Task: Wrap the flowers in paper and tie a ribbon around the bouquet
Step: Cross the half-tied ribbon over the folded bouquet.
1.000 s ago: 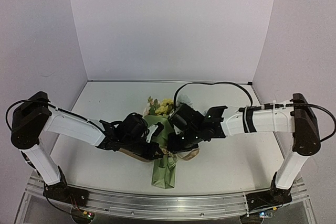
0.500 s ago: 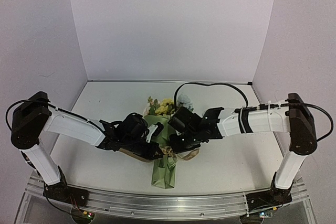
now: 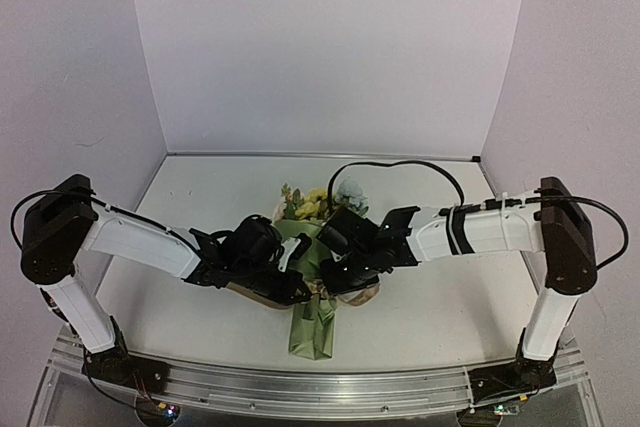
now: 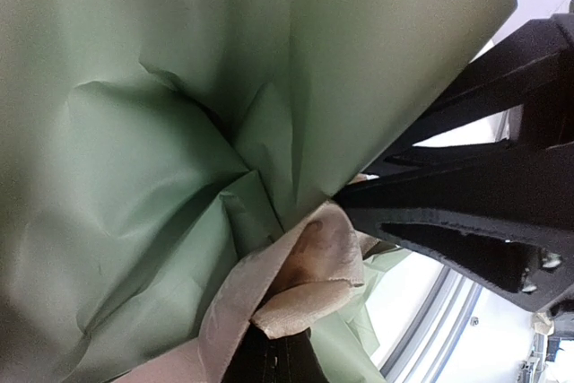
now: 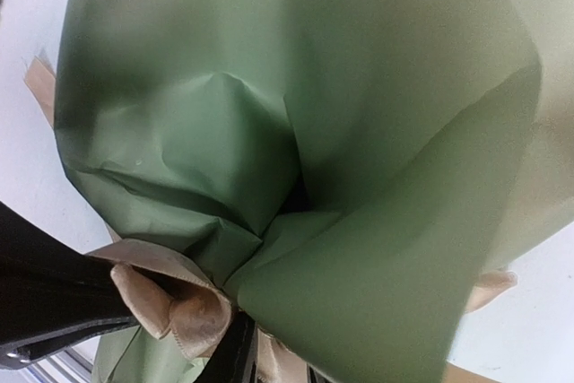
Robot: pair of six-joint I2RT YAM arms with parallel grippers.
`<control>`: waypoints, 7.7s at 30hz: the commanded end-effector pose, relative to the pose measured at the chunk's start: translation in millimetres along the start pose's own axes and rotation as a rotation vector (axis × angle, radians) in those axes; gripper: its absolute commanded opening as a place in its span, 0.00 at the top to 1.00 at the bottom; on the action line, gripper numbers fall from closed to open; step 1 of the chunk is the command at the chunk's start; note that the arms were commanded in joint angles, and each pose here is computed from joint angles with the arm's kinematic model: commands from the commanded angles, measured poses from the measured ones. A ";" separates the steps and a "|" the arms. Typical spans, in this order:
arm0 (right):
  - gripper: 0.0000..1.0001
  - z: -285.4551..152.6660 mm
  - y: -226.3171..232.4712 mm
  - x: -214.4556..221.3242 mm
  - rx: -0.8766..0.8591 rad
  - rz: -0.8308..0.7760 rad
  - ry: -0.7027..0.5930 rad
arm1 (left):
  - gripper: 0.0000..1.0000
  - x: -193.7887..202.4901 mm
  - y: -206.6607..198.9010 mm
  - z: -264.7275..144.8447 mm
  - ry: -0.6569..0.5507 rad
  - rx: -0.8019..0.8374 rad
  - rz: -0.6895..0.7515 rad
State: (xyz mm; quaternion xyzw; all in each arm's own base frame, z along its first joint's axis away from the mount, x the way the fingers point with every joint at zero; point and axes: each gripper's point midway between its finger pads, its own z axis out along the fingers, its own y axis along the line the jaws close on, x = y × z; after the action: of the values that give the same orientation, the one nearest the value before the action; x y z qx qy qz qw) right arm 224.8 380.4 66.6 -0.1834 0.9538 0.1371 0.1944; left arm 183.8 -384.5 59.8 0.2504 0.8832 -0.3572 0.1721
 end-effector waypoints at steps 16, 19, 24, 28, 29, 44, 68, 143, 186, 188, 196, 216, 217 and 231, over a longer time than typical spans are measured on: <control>1.00 -27.8 -0.9 -24.8 0.009 0.065 -0.124 | 1.00 -24.4 -28.9 -24.8 -0.118 0.106 0.040; 1.00 -30.7 1.3 -25.7 -0.004 0.070 -0.136 | 1.00 -26.4 -32.9 -25.4 -0.124 0.124 0.049; 0.95 -21.5 6.7 -17.5 -0.022 0.062 -0.100 | 1.00 -28.3 -35.4 -30.5 -0.146 0.137 0.051; 0.86 -14.0 6.4 -9.9 -0.022 0.053 -0.073 | 1.00 -26.5 -28.3 -30.5 -0.145 0.103 0.038; 0.83 -13.7 6.1 -10.0 -0.020 0.047 -0.074 | 1.00 -25.7 -26.5 -30.2 -0.145 0.095 0.034; 0.87 -2.8 15.0 -10.2 -0.037 0.018 -0.042 | 1.00 -22.0 -39.6 -33.4 -0.131 0.171 0.053; 1.00 -22.5 9.6 -16.1 -0.039 0.027 -0.093 | 1.00 -38.1 -15.3 -62.8 -0.322 0.129 -0.156; 1.00 -33.6 23.3 -20.7 -0.086 0.065 -0.146 | 0.65 -21.8 -57.1 -68.2 -0.126 0.095 0.114; 1.00 -31.4 29.4 -18.2 -0.133 0.125 -0.139 | 0.72 -19.3 -28.5 -7.8 -0.064 -0.112 0.079; 1.00 -32.3 29.5 -18.5 -0.136 0.126 -0.140 | 0.76 -18.7 -28.1 -7.2 -0.062 -0.113 0.077; 1.00 -33.5 29.8 -18.7 -0.140 0.124 -0.144 | 0.95 -18.9 -28.6 -7.7 -0.070 -0.118 0.072; 1.00 -39.3 29.9 -17.1 -0.168 0.110 -0.164 | 1.00 -31.0 -19.5 -21.0 -0.157 -0.153 0.000; 1.00 -40.0 30.5 -17.5 -0.170 0.107 -0.166 | 1.00 -32.0 -18.4 -20.2 -0.156 -0.155 -0.004; 1.00 -44.3 45.8 -15.6 -0.244 0.096 -0.163 | 1.00 -40.5 -17.4 -6.7 -0.175 -0.127 -0.049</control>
State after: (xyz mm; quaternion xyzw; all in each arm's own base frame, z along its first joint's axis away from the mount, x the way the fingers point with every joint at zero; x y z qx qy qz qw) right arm 209.1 402.3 100.8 -0.1412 0.9325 0.2417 0.2281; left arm 195.4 -391.6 84.4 0.2023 0.8990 -0.3066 0.2385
